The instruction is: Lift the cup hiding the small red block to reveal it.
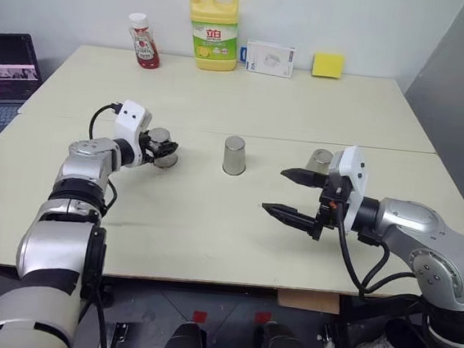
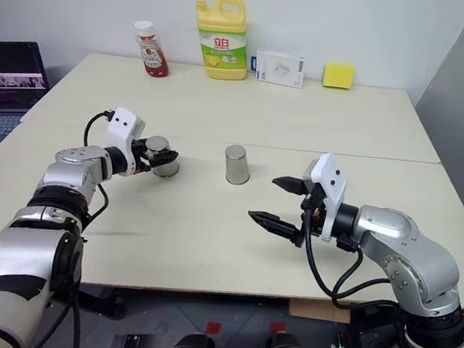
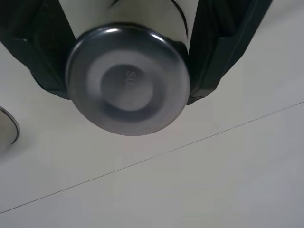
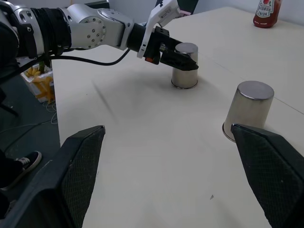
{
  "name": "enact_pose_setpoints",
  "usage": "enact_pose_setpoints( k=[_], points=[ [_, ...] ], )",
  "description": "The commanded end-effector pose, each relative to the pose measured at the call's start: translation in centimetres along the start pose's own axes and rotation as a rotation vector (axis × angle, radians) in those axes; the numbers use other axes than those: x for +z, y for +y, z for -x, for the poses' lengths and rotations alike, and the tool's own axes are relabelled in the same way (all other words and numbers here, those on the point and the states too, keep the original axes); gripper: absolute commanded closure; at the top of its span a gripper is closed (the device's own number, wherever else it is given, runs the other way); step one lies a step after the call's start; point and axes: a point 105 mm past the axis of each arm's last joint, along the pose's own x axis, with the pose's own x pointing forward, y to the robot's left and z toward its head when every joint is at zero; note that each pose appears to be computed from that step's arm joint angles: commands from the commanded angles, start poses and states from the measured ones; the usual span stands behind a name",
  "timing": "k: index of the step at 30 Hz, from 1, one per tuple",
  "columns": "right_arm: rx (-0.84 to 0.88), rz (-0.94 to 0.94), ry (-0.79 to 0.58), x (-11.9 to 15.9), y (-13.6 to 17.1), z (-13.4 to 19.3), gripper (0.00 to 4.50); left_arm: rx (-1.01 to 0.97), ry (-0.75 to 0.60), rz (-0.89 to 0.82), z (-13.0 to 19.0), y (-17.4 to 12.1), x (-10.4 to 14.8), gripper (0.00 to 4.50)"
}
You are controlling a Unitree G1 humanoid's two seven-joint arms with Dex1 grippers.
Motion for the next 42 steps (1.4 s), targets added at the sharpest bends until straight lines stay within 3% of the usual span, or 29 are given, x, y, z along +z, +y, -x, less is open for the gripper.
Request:
enact_pose_setpoints(
  k=[1,4,7,12,19,32,34,40,42],
  points=[
    [0.018,0.042,-0.033,1.3,0.5,0.0,0.00,0.005,-0.042,-0.031,0.1,0.3,1.4,1.84],
    [0.018,0.041,-0.036,1.3,0.6,-0.1,0.00,-0.009,-0.077,0.019,0.3,0.3,1.8,1.84],
    [0.017,0.042,-0.037,1.3,0.6,-0.1,0.00,-0.053,-0.163,0.080,1.0,0.4,3.9,1.84],
    [0.013,0.038,-0.041,1.4,0.3,0.0,0.00,0.039,-0.264,0.155,3.7,3.6,7.1,1.84],
    [0.028,0.039,-0.045,1.4,0.3,-0.4,0.00,0.305,-0.158,0.121,5.4,7.6,4.1,1.84],
    [0.026,0.041,-0.044,1.5,0.1,-0.4,0.00,0.425,-0.060,0.214,5.4,8.2,-1.1,1.84],
    [0.025,0.043,-0.043,1.5,0.1,-0.4,0.00,0.434,-0.046,0.227,5.4,8.2,-1.6,1.14],
    [0.020,0.041,-0.043,1.4,0.2,-0.2,0.00,0.451,-0.096,0.243,5.8,8.7,-0.4,0.07],
    [0.019,0.042,-0.044,1.4,0.2,-0.2,0.00,0.460,-0.145,0.227,6.1,9.1,0.9,0.03]
  ],
)
